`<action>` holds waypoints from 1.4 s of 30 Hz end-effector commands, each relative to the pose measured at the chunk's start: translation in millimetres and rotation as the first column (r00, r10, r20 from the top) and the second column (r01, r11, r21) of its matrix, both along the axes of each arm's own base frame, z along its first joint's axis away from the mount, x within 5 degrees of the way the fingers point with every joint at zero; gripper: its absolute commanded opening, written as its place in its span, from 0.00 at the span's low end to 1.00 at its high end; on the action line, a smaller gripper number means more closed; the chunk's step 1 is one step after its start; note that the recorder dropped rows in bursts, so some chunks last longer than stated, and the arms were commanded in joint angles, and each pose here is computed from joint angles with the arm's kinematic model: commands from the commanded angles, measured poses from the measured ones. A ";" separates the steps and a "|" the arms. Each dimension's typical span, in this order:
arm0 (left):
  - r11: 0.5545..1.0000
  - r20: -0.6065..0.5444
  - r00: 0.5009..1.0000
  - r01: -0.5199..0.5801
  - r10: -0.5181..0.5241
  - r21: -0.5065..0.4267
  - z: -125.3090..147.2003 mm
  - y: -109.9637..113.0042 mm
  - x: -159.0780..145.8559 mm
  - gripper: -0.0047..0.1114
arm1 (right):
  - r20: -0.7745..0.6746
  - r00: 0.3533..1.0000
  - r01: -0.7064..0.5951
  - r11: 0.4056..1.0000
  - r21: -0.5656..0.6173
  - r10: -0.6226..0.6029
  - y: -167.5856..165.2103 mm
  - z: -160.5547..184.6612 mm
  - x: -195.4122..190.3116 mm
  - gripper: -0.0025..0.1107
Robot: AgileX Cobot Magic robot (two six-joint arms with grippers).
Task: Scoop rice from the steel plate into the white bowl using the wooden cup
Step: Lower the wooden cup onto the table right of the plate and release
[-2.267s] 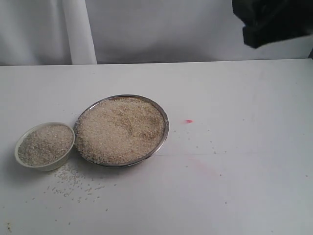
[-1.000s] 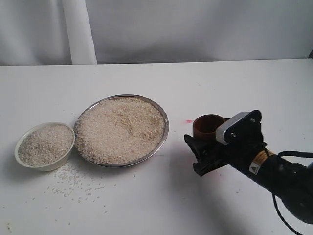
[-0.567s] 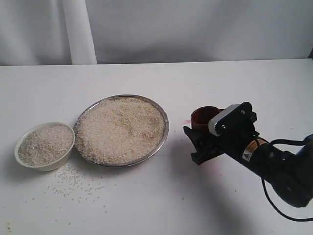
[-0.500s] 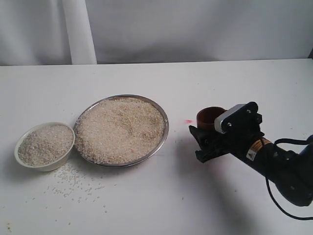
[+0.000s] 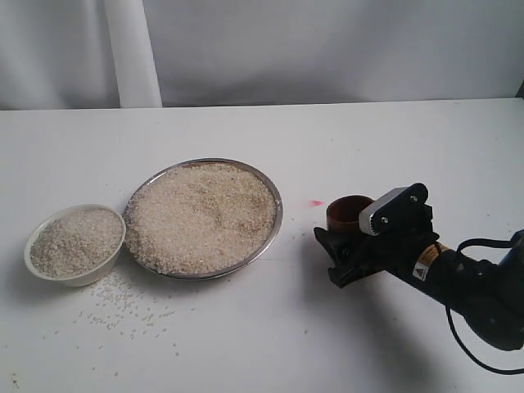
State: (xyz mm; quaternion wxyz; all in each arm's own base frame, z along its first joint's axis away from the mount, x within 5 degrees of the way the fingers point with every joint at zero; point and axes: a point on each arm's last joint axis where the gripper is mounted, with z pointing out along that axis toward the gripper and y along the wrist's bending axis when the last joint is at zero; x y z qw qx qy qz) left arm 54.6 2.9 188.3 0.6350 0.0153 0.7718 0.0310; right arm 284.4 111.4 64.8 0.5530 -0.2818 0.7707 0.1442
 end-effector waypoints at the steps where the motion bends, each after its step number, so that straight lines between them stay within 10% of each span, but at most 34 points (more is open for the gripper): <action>1: 1.000 0.009 1.000 0.004 -0.004 -0.013 0.3 -0.5 0.3 0.04 | 0.004 1.000 -0.025 0.999 -0.020 0.025 0.2 -0.5 0.0 0.04; 11: 1.000 0.009 1.000 0.004 -0.004 -0.013 0.3 -0.5 0.3 0.04 | 0.020 1.000 -0.016 1.000 -0.008 0.016 0.0 1.2 0.9 0.56; 31: 1.000 0.009 1.000 0.004 -0.004 -0.013 0.3 -0.5 0.3 0.04 | 0.025 1.000 0.018 0.999 0.035 -0.019 -6.6 7.0 -16.1 0.86; 42: 1.000 0.009 1.000 0.004 -0.004 -0.013 0.3 -0.5 0.3 0.04 | 0.362 0.925 0.061 0.985 0.158 -0.116 -22.9 122.3 -48.9 0.86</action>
